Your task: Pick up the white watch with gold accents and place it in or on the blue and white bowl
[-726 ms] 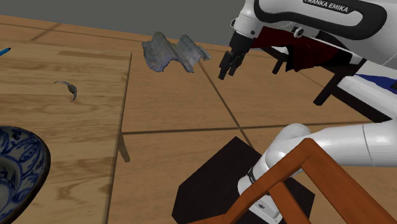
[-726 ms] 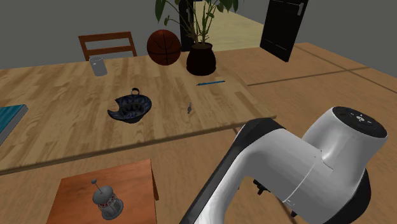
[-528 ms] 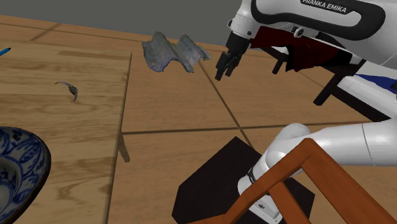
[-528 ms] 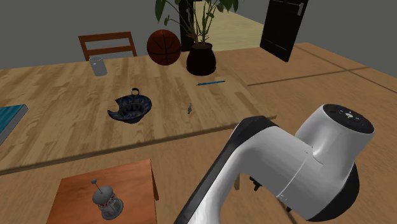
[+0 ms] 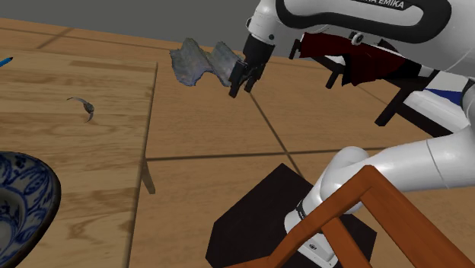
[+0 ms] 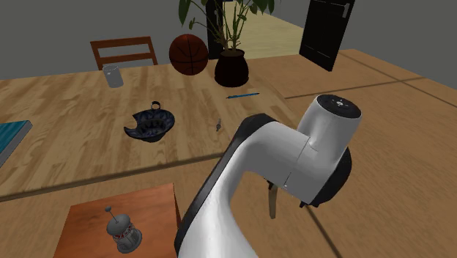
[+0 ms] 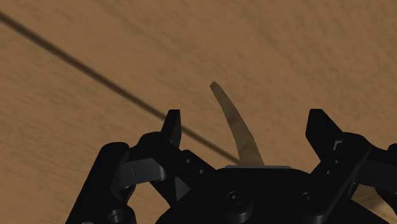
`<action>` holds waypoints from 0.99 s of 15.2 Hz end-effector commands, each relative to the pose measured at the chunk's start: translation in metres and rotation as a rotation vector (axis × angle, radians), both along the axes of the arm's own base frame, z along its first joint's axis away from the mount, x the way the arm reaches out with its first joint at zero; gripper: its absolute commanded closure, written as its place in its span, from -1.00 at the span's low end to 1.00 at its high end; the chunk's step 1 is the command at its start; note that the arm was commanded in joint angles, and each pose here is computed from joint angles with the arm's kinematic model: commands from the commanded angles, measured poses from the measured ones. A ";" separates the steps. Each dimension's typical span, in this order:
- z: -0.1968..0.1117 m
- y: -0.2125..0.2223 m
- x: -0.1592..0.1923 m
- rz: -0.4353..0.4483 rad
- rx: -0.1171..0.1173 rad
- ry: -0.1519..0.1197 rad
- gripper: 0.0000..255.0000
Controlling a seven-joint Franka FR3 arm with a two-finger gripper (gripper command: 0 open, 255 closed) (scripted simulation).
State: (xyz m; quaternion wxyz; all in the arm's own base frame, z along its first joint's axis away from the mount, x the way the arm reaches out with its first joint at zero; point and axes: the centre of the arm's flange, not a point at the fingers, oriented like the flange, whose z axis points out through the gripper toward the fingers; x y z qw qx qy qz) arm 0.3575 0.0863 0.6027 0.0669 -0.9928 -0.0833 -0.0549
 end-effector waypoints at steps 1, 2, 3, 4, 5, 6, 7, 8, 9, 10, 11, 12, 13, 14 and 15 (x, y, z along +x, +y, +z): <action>0.001 0.025 0.007 0.011 0.009 -0.012 -1.00; 0.001 0.037 0.010 0.017 0.012 -0.018 -1.00; 0.002 0.048 0.014 0.022 0.016 -0.023 -1.00; 0.002 0.060 0.017 0.028 0.020 -0.029 -1.00; 0.003 0.072 0.020 0.033 0.023 -0.035 -1.00; 0.003 0.084 0.023 0.039 0.027 -0.041 -1.00; 0.004 0.096 0.026 0.044 0.031 -0.046 -1.00; 0.004 0.108 0.029 0.050 0.035 -0.052 -1.00; 0.005 0.120 0.032 0.055 0.038 -0.058 -1.00; 0.006 0.132 0.035 0.061 0.042 -0.063 -1.00; 0.007 0.144 0.037 0.066 0.046 -0.069 -1.00; 0.008 0.156 0.040 0.072 0.049 -0.075 -1.00; 0.009 0.168 0.043 0.077 0.053 -0.080 -1.00; 0.010 0.180 0.045 0.083 0.057 -0.086 -1.00; 0.011 0.192 0.047 0.088 0.061 -0.092 -1.00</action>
